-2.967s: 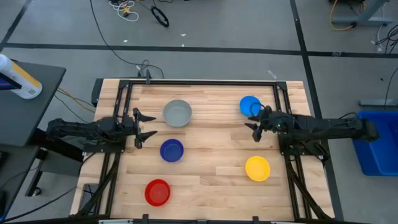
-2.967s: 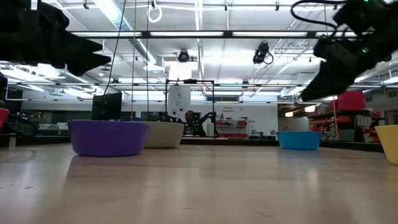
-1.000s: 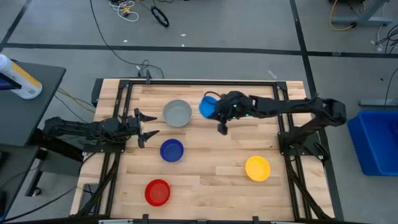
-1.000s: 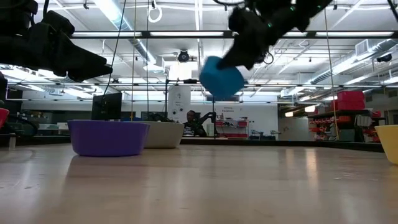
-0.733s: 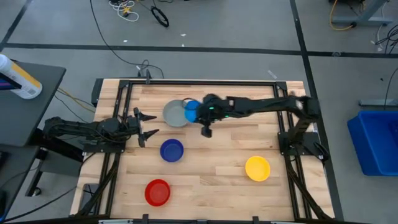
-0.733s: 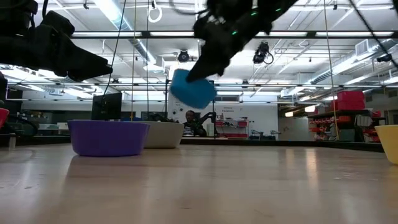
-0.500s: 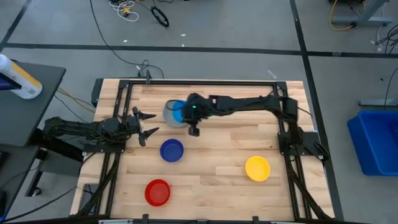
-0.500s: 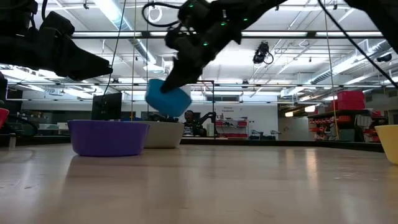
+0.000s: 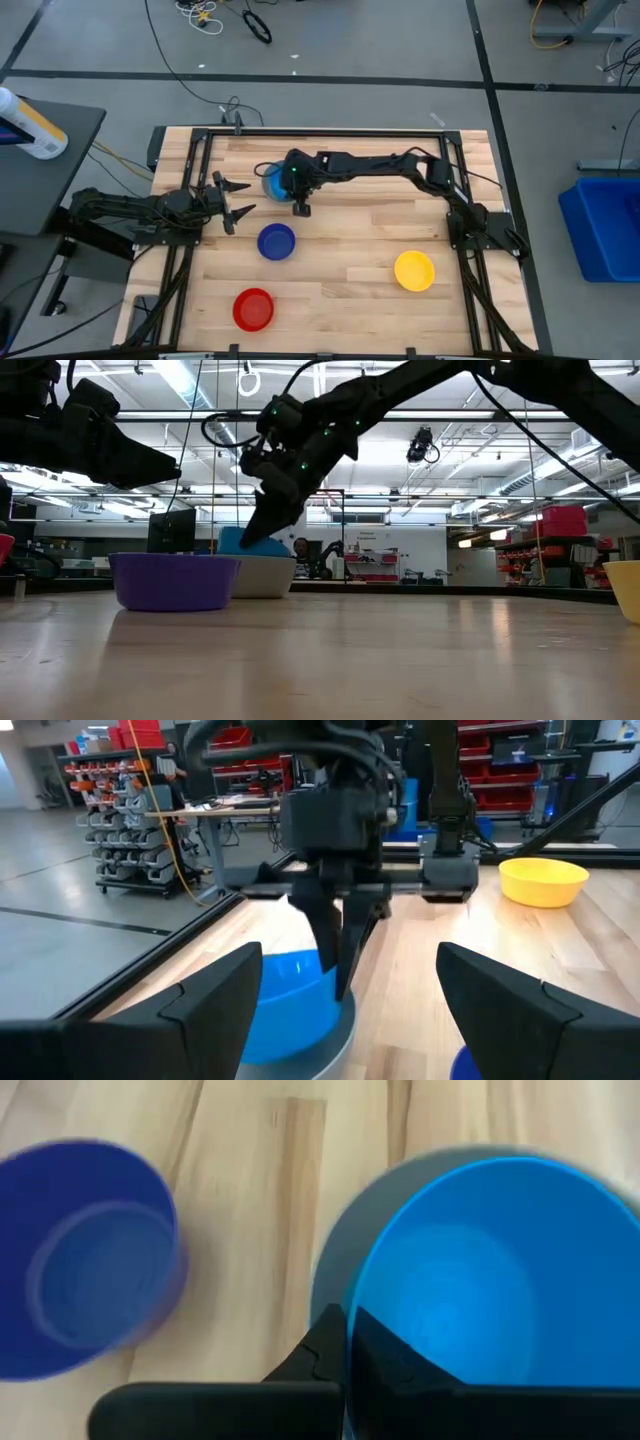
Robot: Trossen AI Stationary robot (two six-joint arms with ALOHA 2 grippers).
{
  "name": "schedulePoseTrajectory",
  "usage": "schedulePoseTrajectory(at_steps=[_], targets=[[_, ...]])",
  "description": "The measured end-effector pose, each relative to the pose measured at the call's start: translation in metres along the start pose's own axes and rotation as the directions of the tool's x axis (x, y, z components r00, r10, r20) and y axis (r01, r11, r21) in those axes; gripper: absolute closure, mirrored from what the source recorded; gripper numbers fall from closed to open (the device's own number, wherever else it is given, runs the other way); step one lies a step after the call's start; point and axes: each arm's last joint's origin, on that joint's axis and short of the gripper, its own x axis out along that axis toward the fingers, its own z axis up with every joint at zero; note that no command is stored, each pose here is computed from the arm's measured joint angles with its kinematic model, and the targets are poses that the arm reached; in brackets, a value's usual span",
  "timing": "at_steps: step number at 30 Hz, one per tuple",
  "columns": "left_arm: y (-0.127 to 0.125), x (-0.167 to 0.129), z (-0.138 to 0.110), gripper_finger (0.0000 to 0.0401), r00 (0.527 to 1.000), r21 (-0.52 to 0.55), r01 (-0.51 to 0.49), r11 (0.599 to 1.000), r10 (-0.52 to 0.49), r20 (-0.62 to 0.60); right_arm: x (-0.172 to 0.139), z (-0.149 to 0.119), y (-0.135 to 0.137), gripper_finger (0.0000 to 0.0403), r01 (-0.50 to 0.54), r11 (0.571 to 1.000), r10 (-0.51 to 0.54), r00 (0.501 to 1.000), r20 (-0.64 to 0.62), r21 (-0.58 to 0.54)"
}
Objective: Nest bowls inside each other
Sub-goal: Stack the light blue bowl on the gray bowl, then stack the blue bowl on the light blue bowl
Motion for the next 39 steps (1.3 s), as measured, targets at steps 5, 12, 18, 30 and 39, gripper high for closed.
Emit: schedulePoseTrajectory(at_steps=[5, 12, 18, 30, 39], targets=[[0.0, 0.0, 0.0, 0.0095, 1.0, -0.005, 0.001, 1.0, -0.001, 0.0, 0.001, 0.005, -0.001, 0.0372, 0.018, 1.0, -0.018, 0.998, 0.053, -0.006], [0.0, 0.0, 0.0, 0.0095, 1.0, -0.014, 0.001, 1.0, -0.002, -0.001, 0.001, 0.008, -0.004, 0.0286, 0.105, 0.994, -0.104, 0.992, 0.073, -0.008], [0.0, 0.0, 0.0, 0.0095, 1.0, -0.013, 0.002, 1.0, -0.002, -0.001, 0.001, 0.008, -0.004, 0.0231, 0.157, 0.985, -0.161, 0.985, 0.056, 0.072], [0.0, 0.0, 0.0, 0.0095, 1.0, -0.009, 0.002, 1.0, -0.002, -0.001, 0.014, 0.007, 0.093, 0.0217, -0.066, 0.998, 0.064, 0.995, -0.078, -0.024], [-0.001, 0.0, 0.0, 0.0095, 1.0, -0.02, 0.019, 1.0, -0.019, -0.002, 0.015, 0.005, 0.104, 0.0231, -0.016, 1.0, 0.015, 0.994, -0.111, -0.001]])
